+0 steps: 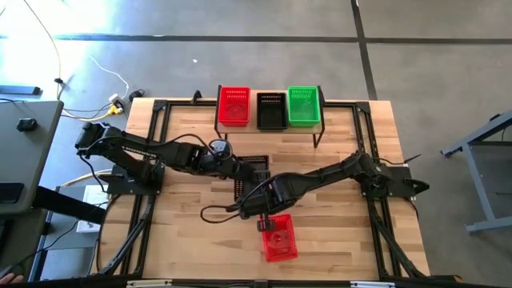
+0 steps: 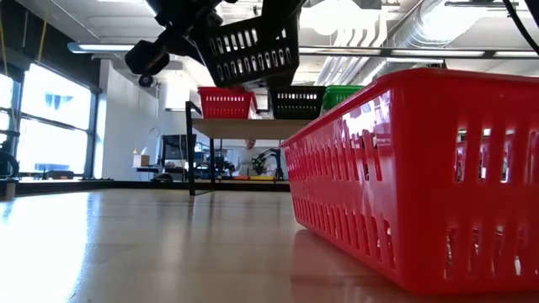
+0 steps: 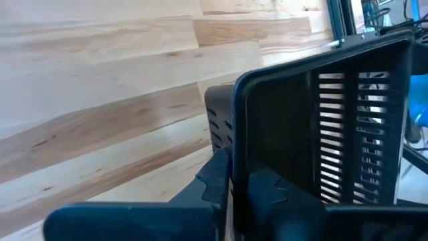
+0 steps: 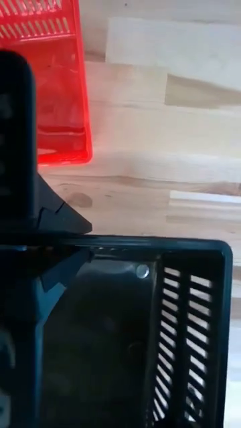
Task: Stack baskets on shelf by color
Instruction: Stack the black bin on the stacked black bins on the shelf
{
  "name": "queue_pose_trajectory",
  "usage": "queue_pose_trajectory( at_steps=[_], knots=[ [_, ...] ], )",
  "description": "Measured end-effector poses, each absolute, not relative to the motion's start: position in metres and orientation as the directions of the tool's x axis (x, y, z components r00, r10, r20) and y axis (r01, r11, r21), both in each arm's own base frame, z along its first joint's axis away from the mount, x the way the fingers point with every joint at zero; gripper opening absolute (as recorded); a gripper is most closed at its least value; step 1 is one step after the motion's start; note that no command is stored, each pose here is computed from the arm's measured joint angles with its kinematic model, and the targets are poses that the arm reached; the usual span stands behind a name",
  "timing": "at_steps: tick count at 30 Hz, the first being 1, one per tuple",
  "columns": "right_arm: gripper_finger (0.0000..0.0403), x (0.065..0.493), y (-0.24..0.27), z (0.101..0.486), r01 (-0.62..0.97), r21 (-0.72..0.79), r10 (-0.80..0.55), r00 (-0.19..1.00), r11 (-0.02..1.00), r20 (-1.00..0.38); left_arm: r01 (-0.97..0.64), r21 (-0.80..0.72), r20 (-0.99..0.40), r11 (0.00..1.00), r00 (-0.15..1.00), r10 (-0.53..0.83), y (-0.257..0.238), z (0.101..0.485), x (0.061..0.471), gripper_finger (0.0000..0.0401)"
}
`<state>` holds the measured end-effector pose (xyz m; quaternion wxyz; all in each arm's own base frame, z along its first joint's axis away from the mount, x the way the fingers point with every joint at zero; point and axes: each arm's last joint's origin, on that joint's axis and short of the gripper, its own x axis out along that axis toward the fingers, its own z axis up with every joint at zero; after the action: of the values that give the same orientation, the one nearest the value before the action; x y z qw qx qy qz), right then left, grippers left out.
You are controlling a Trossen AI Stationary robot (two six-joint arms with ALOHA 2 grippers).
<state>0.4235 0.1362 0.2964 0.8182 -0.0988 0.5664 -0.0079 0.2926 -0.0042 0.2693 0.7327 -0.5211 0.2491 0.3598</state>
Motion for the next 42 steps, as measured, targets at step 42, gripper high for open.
queue_pose_trajectory(
  at_steps=[42],
  knots=[
    [0.0000, 0.395, 0.130, 0.337, 0.110, -0.076, -0.105, 0.291, 0.991, -0.951, -0.621, -0.507, -0.613, 0.598, 0.748, 0.256, 0.031, 0.322, 0.252, 0.0147]
  ],
)
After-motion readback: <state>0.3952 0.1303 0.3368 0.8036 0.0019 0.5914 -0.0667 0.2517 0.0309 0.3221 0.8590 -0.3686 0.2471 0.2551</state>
